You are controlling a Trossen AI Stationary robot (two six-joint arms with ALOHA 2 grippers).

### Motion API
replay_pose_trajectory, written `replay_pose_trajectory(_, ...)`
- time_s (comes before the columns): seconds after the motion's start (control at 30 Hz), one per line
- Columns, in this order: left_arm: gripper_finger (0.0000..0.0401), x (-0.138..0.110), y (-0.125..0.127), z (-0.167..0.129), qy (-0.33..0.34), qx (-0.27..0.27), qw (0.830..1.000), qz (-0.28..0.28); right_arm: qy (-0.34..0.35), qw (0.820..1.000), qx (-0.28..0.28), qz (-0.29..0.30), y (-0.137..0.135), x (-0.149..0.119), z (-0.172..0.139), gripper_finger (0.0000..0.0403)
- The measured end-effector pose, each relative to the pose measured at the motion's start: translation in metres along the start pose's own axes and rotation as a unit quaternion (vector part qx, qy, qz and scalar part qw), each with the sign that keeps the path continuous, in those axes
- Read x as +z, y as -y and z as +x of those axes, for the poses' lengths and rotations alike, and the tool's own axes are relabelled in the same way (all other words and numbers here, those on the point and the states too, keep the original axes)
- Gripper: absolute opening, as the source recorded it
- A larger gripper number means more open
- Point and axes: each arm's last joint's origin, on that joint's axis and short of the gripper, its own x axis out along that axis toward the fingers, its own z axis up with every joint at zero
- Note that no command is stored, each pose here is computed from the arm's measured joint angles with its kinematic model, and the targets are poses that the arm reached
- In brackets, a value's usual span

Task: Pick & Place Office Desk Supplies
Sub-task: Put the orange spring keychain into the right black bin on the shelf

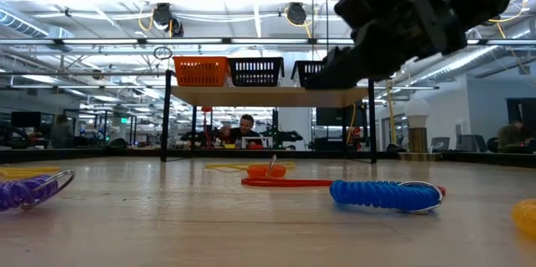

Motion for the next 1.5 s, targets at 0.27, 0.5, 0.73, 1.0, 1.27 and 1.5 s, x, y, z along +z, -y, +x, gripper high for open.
replay_pose_trajectory(0.27,0.0196,0.000,0.000,0.000,-0.001,0.000,1.000,0.016,-0.034,0.999,0.041,-0.002,0.000,-0.020,0.014,0.0180)
replay_pose_trajectory(0.5,0.0195,0.000,0.000,0.000,-0.001,0.000,1.000,0.021,0.008,0.999,0.044,-0.014,0.004,-0.023,0.034,0.0180)
replay_pose_trajectory(0.73,0.0195,0.000,0.000,0.000,-0.001,0.000,1.000,0.013,-0.029,0.998,0.056,-0.021,0.002,-0.024,0.064,0.0180)
replay_pose_trajectory(1.0,0.0195,-0.003,0.001,0.000,-0.015,-0.004,1.000,0.013,-0.074,0.995,0.053,-0.038,0.005,-0.028,0.071,0.0176)
replay_pose_trajectory(1.27,0.0195,-0.003,0.001,0.000,-0.015,-0.003,1.000,0.009,-0.076,0.994,0.048,-0.058,0.005,-0.028,0.071,0.0175)
replay_pose_trajectory(1.5,0.0195,-0.003,0.001,0.000,-0.016,-0.003,1.000,0.008,-0.075,0.991,0.034,-0.102,-0.003,-0.027,0.072,0.0168)
